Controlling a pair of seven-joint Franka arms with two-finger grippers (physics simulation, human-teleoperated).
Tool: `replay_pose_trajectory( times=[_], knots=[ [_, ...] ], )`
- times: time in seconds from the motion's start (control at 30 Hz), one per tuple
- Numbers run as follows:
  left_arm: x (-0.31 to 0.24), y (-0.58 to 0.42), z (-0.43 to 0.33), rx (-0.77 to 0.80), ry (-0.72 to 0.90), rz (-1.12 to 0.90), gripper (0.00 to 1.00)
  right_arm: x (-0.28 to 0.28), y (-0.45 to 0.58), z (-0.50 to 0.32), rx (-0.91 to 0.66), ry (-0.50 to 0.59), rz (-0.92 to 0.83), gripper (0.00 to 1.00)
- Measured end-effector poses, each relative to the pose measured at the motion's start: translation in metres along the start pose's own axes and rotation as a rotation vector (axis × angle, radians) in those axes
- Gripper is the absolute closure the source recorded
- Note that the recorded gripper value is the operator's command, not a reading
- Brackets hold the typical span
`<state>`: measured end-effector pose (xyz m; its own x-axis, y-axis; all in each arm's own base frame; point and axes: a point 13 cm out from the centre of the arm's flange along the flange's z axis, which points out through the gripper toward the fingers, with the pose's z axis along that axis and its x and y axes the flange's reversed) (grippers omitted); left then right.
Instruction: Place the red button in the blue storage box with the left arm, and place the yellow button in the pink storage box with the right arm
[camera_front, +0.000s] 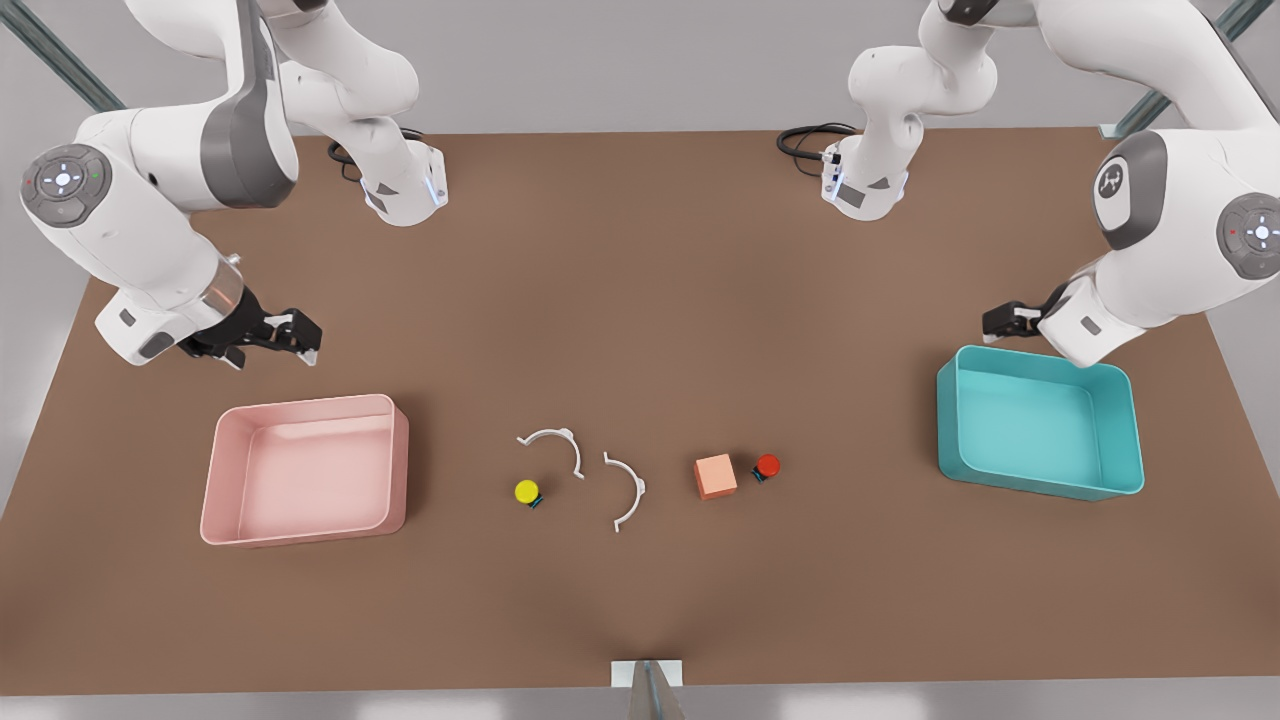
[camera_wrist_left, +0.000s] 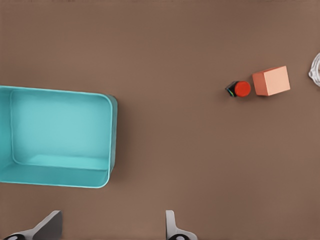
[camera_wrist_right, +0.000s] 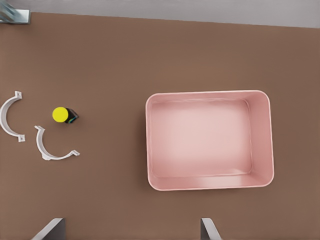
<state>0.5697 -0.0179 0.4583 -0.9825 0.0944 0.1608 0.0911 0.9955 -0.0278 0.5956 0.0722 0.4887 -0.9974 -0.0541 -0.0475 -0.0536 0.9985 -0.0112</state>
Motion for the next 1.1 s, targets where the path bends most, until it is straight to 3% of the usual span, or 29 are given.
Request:
replay_pose_trajectory(
  times=[0.17,0.4,0.5,0.77,1.1],
  knots=[
    [-0.018,-0.02,0.023,-0.003,0.015,0.022,0.0,-0.006,0.009,0.015,-0.001,0.013,-0.019,0.0],
    [-0.095,-0.158,0.143,0.033,0.004,0.077,0.0,-0.047,0.132,0.193,-0.032,0.107,-0.178,0.0],
    [-0.108,-0.172,0.174,0.055,-0.024,-0.029,0.0,-0.062,0.163,0.266,-0.035,0.103,-0.208,0.0],
    [-0.132,-0.216,0.222,0.095,-0.117,-0.332,0.0,-0.094,0.234,0.368,-0.049,0.03,-0.236,0.0],
    [-0.148,-0.25,0.297,0.099,-0.125,-0.627,0.0,-0.097,0.243,0.402,-0.065,0.009,-0.189,0.0]
  ],
)
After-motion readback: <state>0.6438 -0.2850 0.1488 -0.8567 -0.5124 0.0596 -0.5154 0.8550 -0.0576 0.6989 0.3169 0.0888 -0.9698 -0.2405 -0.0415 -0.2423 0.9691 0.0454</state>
